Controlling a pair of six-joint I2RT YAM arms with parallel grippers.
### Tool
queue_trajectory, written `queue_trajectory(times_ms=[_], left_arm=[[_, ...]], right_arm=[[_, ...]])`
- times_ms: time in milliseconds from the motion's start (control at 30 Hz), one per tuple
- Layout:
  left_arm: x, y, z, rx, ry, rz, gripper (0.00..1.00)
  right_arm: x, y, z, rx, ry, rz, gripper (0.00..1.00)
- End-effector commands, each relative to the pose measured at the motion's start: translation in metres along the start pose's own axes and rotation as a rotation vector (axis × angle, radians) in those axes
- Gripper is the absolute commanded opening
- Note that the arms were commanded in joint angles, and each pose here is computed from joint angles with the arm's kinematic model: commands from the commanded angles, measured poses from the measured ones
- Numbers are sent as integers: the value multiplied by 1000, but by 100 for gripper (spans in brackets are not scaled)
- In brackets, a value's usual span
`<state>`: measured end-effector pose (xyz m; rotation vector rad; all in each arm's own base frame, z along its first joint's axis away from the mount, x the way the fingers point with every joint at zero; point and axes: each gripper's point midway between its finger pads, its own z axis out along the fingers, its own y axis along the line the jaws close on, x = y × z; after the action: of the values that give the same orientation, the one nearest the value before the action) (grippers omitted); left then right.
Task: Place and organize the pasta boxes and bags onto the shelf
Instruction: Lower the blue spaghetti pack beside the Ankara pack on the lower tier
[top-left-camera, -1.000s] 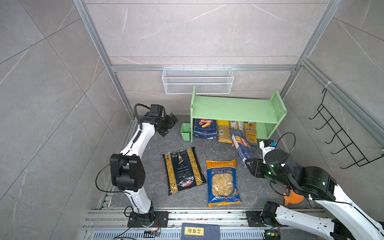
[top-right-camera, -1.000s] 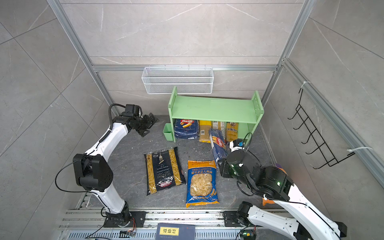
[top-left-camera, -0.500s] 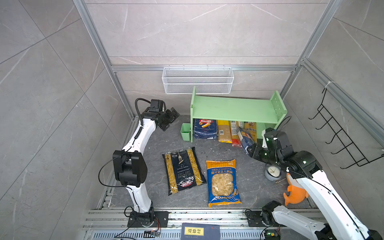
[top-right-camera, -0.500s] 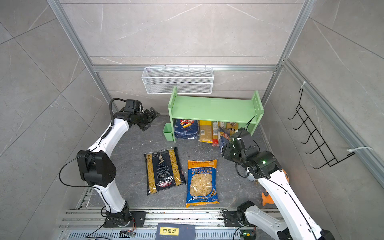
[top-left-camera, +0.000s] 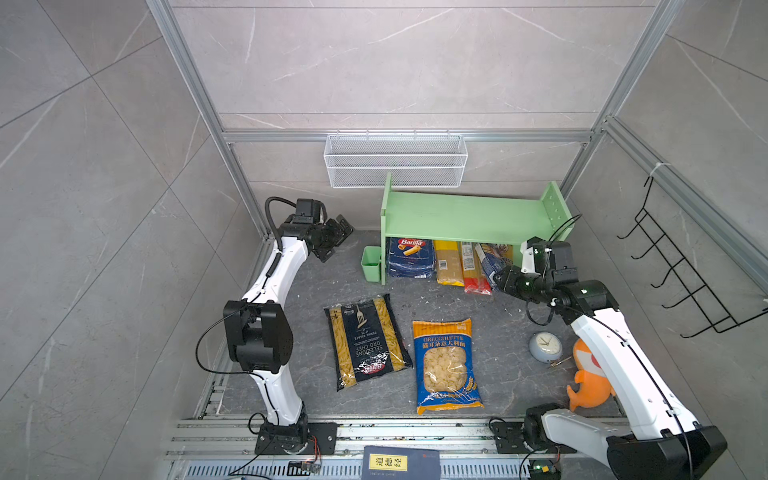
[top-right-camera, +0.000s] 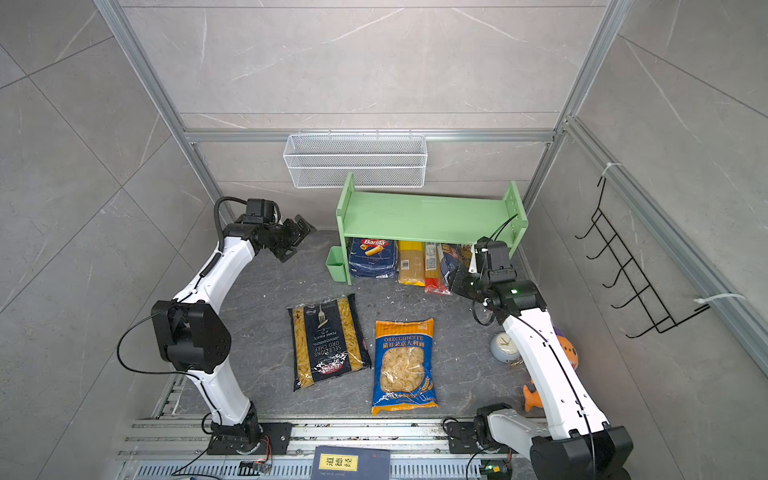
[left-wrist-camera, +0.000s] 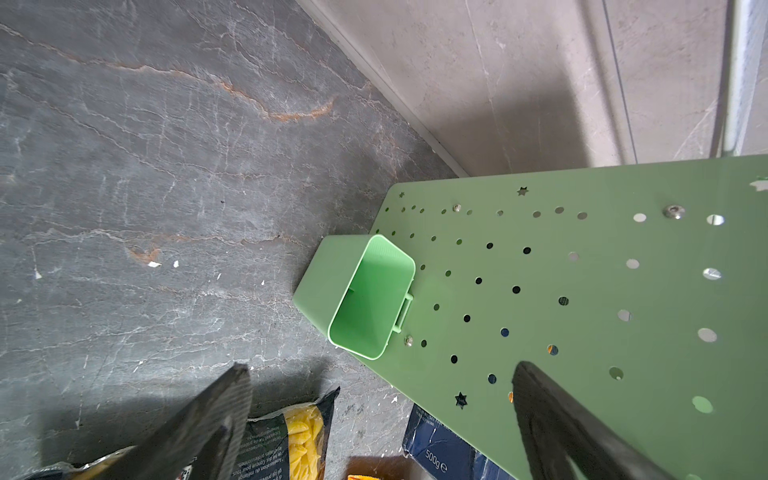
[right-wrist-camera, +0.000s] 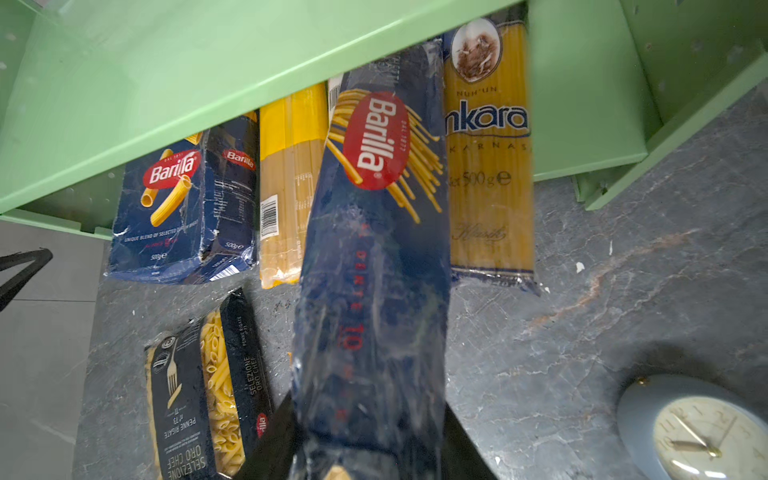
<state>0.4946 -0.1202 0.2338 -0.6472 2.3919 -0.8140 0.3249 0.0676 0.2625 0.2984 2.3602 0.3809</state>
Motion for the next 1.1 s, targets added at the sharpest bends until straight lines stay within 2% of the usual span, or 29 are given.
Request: queue_trajectory(times_ms=[0,100,433,767,1067], left_arm=[[-7,-12,-8,30,-16,22,100],[-6,-11,-11,26,-22,23,100],[-1,-5,-15,11,-27,22,100],[5,-1,-18,17,-21,21,100],[10,9,-29,8,-27,18,100]], right_arm=[[-12,-25,10,119,-55,-38,18],[-10,-42,15,196,-59,-58,18],[7,-70,35,308,-28,-78,17],[24,-70,73,280,63,-60,18],[44,-79,87,298,124,-52,18]])
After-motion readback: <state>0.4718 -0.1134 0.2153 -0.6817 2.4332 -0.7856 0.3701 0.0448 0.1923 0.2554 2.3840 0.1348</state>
